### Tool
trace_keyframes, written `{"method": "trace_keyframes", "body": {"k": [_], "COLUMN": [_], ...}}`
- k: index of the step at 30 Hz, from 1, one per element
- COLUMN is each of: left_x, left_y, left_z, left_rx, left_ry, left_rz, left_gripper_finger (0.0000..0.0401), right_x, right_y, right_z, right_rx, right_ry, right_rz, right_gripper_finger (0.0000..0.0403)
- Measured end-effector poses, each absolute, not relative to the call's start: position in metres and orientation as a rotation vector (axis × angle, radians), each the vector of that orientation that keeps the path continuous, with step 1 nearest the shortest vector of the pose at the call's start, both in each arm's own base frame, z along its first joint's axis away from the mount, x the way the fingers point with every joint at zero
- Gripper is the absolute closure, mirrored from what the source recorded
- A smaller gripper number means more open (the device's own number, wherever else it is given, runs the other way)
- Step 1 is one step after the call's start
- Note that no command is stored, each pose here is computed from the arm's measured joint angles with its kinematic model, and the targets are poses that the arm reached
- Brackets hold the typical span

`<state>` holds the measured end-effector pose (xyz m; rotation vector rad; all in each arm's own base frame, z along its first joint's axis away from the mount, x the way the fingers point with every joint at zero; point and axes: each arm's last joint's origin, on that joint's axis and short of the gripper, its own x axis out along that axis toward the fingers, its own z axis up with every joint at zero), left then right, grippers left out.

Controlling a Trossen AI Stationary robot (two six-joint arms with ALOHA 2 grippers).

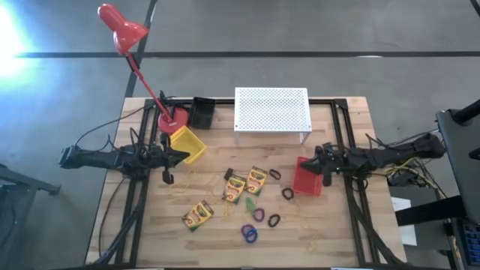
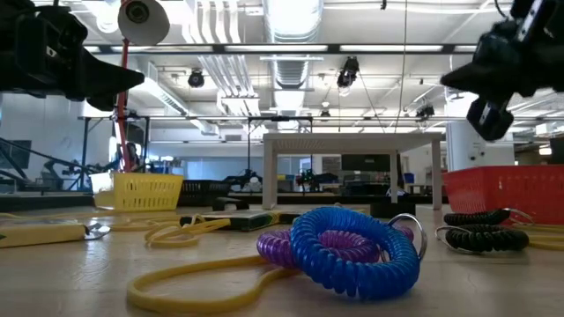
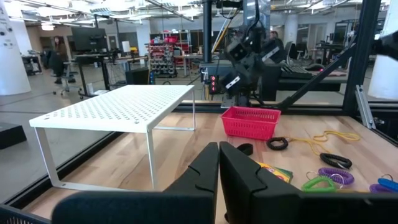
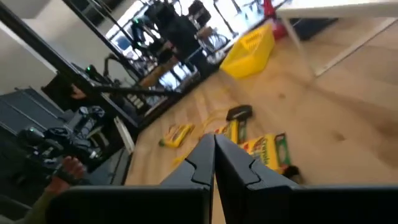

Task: Pick & Place Office Desk Supplies
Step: Put the red bin on the shelf

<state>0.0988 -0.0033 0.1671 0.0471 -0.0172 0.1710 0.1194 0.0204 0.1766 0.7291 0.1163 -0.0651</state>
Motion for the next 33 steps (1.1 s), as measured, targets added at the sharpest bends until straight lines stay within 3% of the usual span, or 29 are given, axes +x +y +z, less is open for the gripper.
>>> {"method": "trace_keyframes", "body": {"k": [7, 11, 14, 24, 33], "left_x": [0.099, 0.099, 0.099, 0.099, 0.099], "left_y": [-0.003, -0.003, -0.003, -0.003, -0.003], "left_z": [0.167, 0.167, 0.169, 0.169, 0.169], "left_rx": [-0.010, -0.056, 0.016, 0.047, 0.046], "left_ry": [-0.023, -0.028, -0.036, -0.040, -0.039], "left_rz": [0.177, 0.178, 0.186, 0.187, 0.187], "left_gripper_finger": [0.0380, 0.0380, 0.0380, 0.0380, 0.0380], "right_x": [0.144, 0.155, 0.171, 0.226, 0.244], "right_y": [0.036, 0.041, 0.049, 0.065, 0.045], "right_z": [0.238, 0.251, 0.255, 0.235, 0.189], "right_rx": [0.710, 0.771, 0.855, 0.995, 0.915], "right_ry": [0.470, 0.764, 0.914, 1.015, 1.158], "right_rz": [-0.345, -0.627, -0.717, -0.937, -1.095], "right_gripper_finger": [0.0394, 0.0393, 0.0379, 0.0269, 0.0244]}}
